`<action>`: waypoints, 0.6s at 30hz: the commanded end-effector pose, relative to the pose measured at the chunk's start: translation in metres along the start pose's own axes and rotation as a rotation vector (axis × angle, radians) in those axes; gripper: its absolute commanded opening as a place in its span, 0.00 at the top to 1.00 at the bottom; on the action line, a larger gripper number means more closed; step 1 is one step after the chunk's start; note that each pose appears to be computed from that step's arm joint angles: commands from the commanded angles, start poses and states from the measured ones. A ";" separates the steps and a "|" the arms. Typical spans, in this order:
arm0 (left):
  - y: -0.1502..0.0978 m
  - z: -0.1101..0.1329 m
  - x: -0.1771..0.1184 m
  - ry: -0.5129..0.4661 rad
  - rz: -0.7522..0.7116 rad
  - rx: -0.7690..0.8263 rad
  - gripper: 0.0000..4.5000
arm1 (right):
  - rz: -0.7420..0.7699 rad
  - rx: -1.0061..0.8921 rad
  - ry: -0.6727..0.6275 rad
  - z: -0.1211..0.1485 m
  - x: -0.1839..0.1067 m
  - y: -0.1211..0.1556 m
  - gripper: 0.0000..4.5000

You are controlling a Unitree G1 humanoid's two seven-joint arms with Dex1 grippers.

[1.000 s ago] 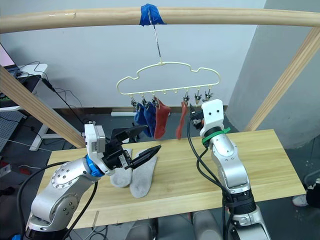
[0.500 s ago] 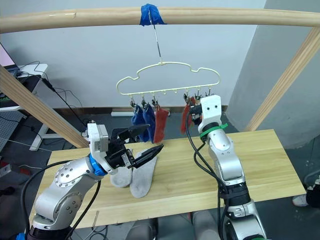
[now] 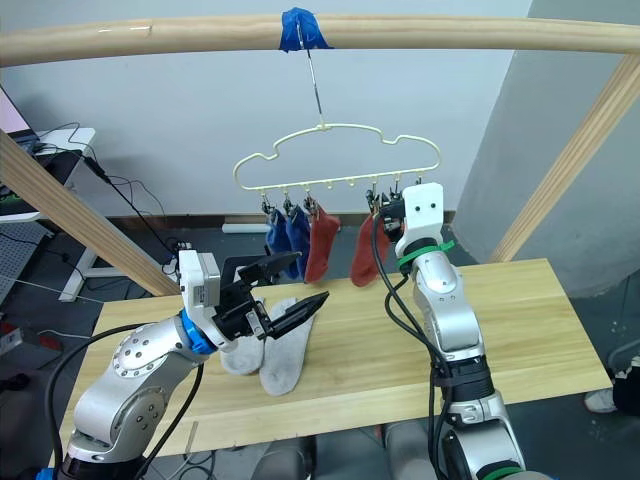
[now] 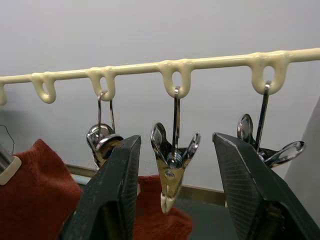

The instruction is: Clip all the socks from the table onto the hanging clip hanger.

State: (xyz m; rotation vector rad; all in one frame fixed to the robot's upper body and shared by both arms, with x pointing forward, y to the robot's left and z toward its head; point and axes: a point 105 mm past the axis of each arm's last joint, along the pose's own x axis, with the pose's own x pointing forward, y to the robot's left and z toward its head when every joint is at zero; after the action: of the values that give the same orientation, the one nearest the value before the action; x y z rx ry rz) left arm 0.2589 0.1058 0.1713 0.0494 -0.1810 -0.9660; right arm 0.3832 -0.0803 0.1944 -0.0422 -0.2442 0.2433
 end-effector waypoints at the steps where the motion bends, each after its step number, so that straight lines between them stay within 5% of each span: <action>1: -0.006 0.009 0.002 -0.036 -0.020 0.031 0.00 | -0.001 0.022 -0.059 0.017 0.002 0.002 0.48; 18: -0.010 0.008 0.003 -0.029 -0.024 0.038 0.00 | 0.001 0.092 -0.060 0.020 0.008 0.010 0.48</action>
State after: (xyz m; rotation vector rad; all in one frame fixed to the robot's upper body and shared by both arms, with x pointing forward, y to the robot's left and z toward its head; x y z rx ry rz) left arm 0.2590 0.1055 0.1682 0.0605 -0.1718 -0.9595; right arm 0.3843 -0.0692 0.1985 0.0390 -0.2387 0.2611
